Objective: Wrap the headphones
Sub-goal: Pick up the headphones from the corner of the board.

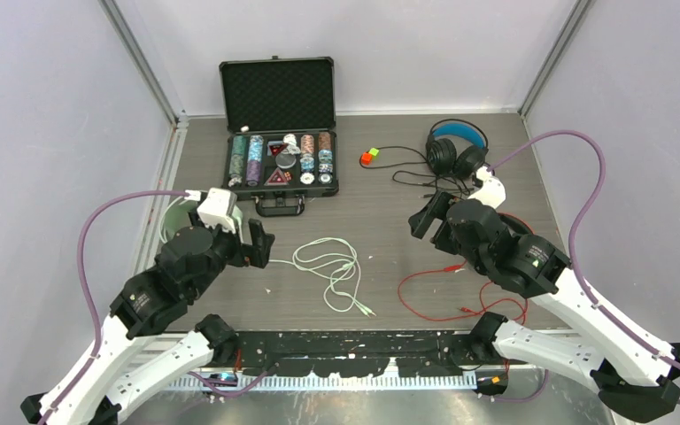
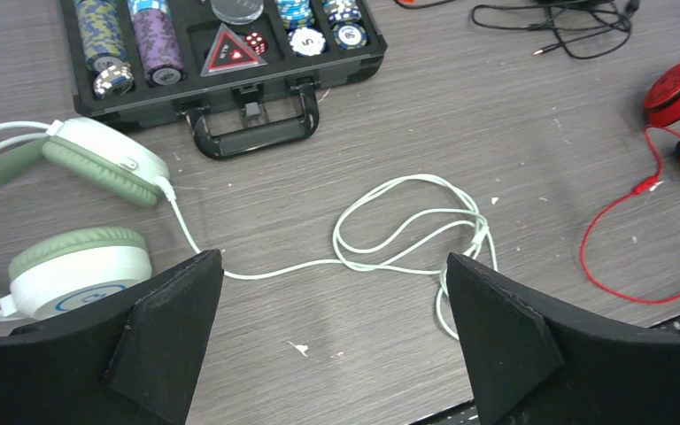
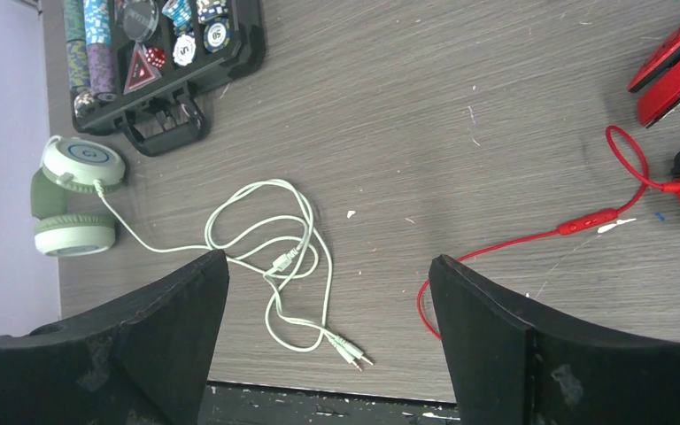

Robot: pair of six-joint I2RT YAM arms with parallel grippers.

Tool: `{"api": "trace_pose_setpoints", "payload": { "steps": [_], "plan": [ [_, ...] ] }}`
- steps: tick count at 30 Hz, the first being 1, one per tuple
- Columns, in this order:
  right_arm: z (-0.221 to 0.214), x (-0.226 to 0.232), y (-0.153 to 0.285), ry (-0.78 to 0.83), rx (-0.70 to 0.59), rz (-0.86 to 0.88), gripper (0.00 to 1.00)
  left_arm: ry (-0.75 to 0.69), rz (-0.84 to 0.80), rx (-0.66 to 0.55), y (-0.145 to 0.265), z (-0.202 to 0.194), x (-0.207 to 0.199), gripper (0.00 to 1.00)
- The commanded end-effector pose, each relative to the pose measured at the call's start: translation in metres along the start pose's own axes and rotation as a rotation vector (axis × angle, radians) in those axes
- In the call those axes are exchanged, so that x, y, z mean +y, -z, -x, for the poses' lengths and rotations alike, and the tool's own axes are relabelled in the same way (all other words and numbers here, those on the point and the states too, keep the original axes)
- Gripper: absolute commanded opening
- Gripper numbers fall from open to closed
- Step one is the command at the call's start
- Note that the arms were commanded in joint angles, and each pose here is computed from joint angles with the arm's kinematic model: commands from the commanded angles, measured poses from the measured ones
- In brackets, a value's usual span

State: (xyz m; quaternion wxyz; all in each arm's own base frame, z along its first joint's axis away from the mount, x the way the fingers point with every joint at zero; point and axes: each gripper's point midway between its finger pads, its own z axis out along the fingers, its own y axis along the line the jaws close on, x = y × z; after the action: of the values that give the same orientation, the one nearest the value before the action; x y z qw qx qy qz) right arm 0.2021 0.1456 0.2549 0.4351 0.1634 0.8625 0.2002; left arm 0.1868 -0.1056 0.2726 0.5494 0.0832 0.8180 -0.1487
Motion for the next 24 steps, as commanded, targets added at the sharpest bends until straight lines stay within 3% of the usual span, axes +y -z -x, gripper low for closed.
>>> {"api": "trace_pose_setpoints", "payload": {
  "steps": [1,13,19,24],
  "plan": [
    [0.014,-0.002,0.002,-0.023,-0.069,-0.016,0.88,-0.021,0.024,-0.058,-0.004,0.01,0.004,1.0],
    [0.008,-0.021,-0.01,-0.048,-0.078,-0.141,0.88,-0.099,0.057,-0.011,-0.02,-0.015,0.011,0.98],
    [0.008,-0.061,-0.019,-0.194,-0.167,-0.426,0.81,-0.109,0.043,0.018,-0.02,-0.02,0.009,0.97],
    [-0.002,-0.086,-0.03,-0.16,-0.1,-0.65,0.8,-0.103,0.021,-0.006,-0.017,-0.017,0.007,0.97]
  ]
}}
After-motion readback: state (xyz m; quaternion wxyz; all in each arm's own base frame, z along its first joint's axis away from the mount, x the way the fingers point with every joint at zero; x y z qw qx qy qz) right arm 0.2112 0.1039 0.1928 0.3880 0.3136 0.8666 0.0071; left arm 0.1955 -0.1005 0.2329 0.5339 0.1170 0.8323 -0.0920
